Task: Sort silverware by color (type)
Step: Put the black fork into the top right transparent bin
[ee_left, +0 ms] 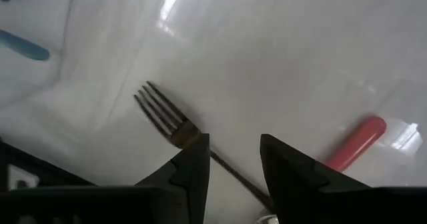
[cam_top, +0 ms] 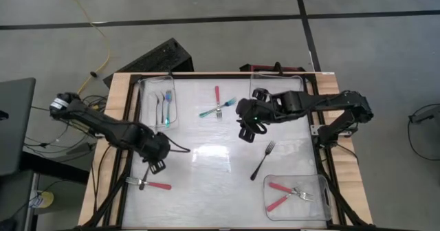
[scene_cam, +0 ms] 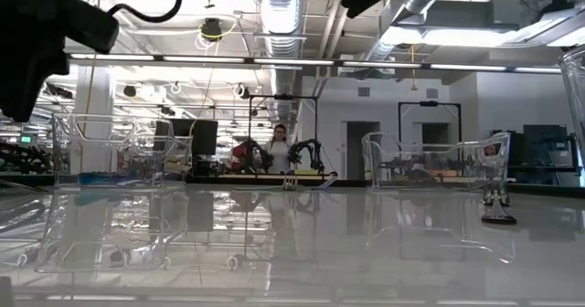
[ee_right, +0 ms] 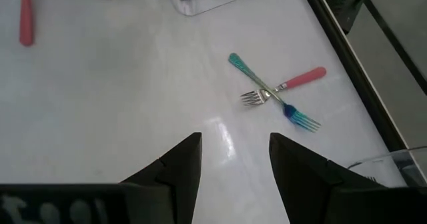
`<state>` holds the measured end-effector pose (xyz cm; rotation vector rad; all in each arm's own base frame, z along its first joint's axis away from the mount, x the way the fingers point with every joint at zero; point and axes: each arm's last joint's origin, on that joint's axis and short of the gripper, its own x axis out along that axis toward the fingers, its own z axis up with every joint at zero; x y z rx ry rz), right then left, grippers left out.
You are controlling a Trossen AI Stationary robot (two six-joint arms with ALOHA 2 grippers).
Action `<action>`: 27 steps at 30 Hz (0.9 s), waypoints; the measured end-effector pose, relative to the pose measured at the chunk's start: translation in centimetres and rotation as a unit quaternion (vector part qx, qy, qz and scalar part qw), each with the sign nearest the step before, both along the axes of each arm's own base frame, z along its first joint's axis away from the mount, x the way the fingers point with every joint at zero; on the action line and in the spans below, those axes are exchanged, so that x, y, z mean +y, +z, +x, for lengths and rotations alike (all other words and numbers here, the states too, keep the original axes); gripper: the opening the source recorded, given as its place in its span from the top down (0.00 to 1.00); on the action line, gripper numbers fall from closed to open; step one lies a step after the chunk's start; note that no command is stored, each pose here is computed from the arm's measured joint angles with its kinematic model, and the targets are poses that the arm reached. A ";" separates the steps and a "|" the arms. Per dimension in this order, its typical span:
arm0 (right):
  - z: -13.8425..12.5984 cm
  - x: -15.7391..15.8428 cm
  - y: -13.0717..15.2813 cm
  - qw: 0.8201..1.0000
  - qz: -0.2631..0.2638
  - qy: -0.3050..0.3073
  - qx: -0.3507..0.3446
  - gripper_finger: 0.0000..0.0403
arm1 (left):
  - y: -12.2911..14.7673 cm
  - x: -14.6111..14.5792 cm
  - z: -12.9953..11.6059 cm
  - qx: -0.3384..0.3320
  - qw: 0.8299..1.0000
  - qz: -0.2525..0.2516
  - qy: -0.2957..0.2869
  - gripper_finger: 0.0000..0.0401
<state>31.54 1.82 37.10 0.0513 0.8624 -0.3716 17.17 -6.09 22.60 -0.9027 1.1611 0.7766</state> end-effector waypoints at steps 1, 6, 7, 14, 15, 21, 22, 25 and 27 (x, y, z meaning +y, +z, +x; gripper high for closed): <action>0.0 -0.1 0.0 1.000 0.000 -0.001 0.000 0.51 | -0.2 -0.3 0.0 0.004 1.000 0.001 0.002 0.70; -0.1 0.0 -0.1 1.000 0.001 0.001 0.006 0.51 | -0.8 -1.4 -0.4 0.029 0.999 0.019 0.016 0.63; -0.1 0.0 -0.1 1.000 0.004 0.004 0.008 0.51 | -0.9 -1.6 -0.5 0.032 0.999 0.024 0.022 0.61; -0.1 0.1 -0.1 1.000 0.010 0.023 0.013 0.51 | -1.1 -1.4 -1.6 0.076 0.992 0.063 0.075 0.45; -0.1 0.1 -0.1 1.000 0.010 0.023 0.014 0.51 | -1.2 -1.4 -1.6 0.078 0.992 0.063 0.079 0.44; -0.3 0.4 -0.3 0.999 0.011 0.026 0.025 0.51 | -4.1 -1.9 -1.2 0.042 0.996 -0.001 0.082 0.40; -0.3 0.5 -0.3 0.999 0.011 0.027 0.026 0.51 | -4.5 -1.9 -1.2 0.040 0.995 -0.005 0.089 0.40; -0.5 0.8 -0.3 0.999 0.011 0.032 0.033 0.51 | -5.3 -1.6 -1.7 0.049 0.992 0.000 0.119 0.40; -0.5 1.0 -0.4 0.999 0.011 0.035 0.035 0.51 | -5.5 -1.5 -2.0 0.057 0.990 0.004 0.129 0.40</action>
